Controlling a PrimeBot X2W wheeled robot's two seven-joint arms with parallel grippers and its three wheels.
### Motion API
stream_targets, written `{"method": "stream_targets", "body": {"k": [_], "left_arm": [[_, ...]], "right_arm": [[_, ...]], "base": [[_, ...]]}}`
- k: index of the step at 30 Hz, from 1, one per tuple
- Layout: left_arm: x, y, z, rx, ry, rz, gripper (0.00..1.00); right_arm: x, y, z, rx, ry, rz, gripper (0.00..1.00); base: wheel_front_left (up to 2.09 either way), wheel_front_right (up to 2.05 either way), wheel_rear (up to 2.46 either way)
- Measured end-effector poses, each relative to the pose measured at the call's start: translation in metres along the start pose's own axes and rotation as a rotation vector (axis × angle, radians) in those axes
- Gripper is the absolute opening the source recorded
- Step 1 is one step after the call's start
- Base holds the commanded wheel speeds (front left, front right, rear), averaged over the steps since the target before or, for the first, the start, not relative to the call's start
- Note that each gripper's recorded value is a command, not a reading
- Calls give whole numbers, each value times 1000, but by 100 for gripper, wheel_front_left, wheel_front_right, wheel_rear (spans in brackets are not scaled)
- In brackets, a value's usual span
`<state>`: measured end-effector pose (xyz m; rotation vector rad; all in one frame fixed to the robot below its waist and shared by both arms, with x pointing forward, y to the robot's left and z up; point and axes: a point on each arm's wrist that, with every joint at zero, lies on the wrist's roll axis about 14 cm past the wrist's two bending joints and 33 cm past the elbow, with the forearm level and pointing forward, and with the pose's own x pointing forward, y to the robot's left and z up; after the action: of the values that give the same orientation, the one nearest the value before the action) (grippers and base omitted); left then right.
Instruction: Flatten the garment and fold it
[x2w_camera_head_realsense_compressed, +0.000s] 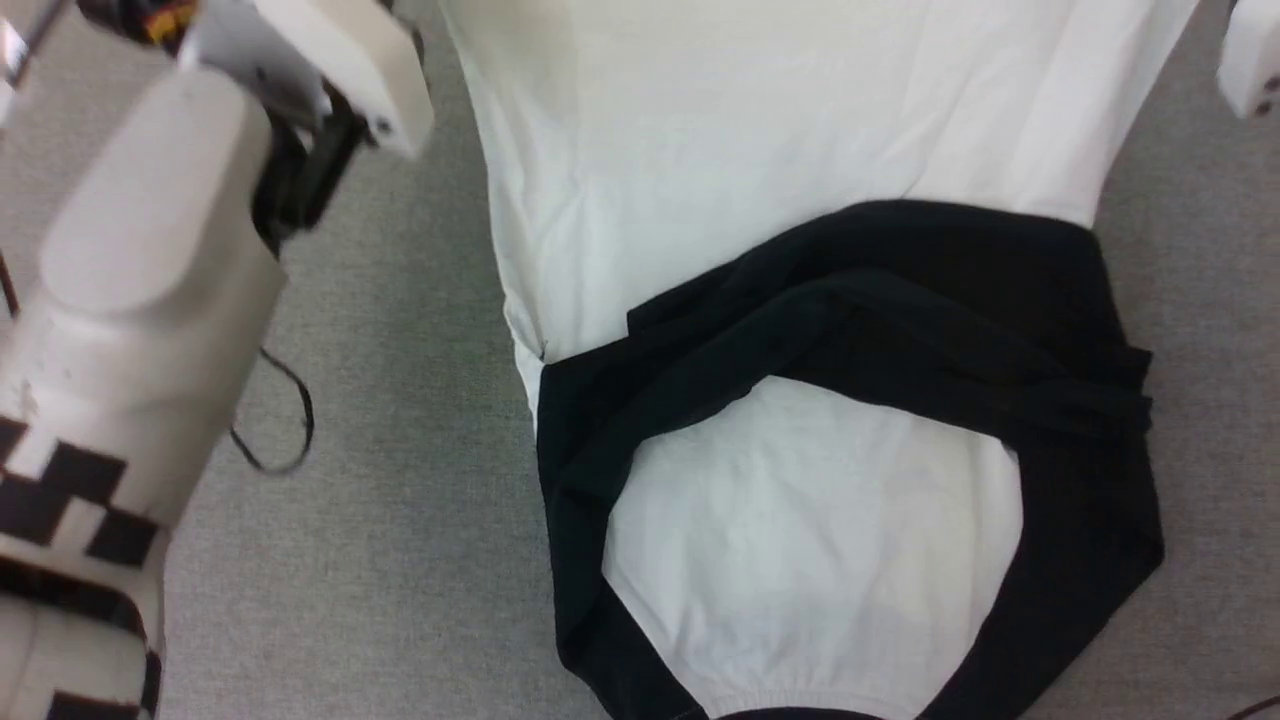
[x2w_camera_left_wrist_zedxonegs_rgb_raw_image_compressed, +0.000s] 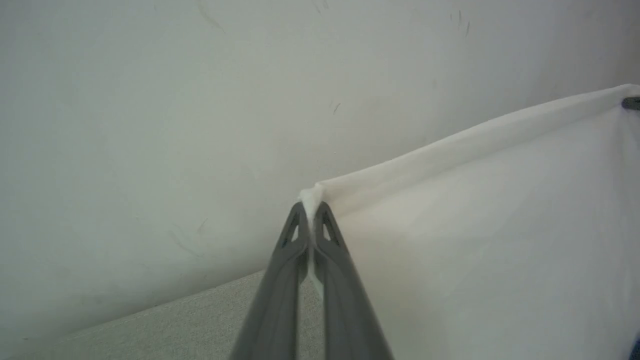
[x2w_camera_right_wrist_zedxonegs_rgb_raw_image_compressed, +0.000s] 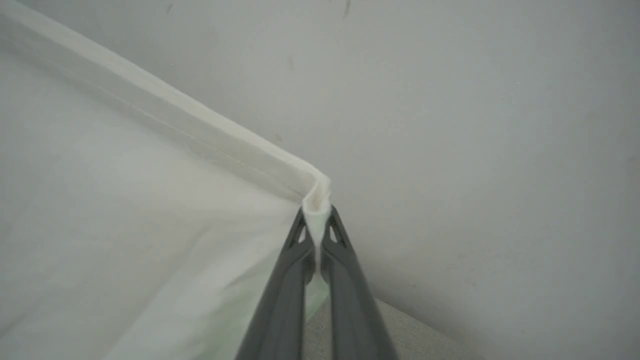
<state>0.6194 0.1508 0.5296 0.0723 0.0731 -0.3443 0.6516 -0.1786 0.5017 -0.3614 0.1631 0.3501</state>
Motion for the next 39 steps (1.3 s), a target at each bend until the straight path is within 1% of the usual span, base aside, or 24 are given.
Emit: {"method": "stream_targets", "body": {"k": [4, 9, 10, 11, 14, 18, 21, 23, 27, 30, 35, 39], "left_arm": [[-25, -8, -11, -1, 26, -15, 0], [-68, -20, -11, 2, 35, -36, 0], [-77, -24, -10, 4, 35, -42, 0], [-98, -35, -9, -2, 44, -56, 0], [-134, -53, -14, -18, 79, -77, 0], [-187, -83, -29, -49, 163, -110, 0], [-224, -101, -38, -59, 214, -128, 0], [-246, -115, -46, -76, 258, -150, 0], [-280, -138, -68, -119, 362, -192, 0], [-293, -147, -82, -133, 411, -212, 0], [-300, -155, -106, -151, 478, -224, 0], [-307, -157, -132, -138, 545, -236, 0]], "right_arm": [[-21, 6, 2, 43, -36, 7, 0], [-60, 20, 2, 91, -46, 44, 0], [-69, 23, 2, 97, -45, 54, 0], [-87, 28, 4, 116, -41, 71, 0], [-117, 37, 3, 155, -26, 99, 0], [-162, 55, -10, 201, 34, 147, 0], [-198, 65, -27, 220, 105, 174, 0], [-221, 73, -42, 231, 165, 192, 0], [-261, 103, -74, 275, 303, 255, 0], [-276, 113, -90, 277, 371, 273, 0], [-283, 127, -108, 259, 441, 297, 0], [-287, 140, -124, 229, 502, 326, 0]], "base": [[0, 0, 0], [0, 0, 0], [0, 0, 0], [0, 0, 0], [0, 0, 0], [0, 0, 0], [0, 0, 0], [0, 0, 0], [0, 0, 0], [0, 0, 0], [0, 0, 0], [0, 0, 0]]}}
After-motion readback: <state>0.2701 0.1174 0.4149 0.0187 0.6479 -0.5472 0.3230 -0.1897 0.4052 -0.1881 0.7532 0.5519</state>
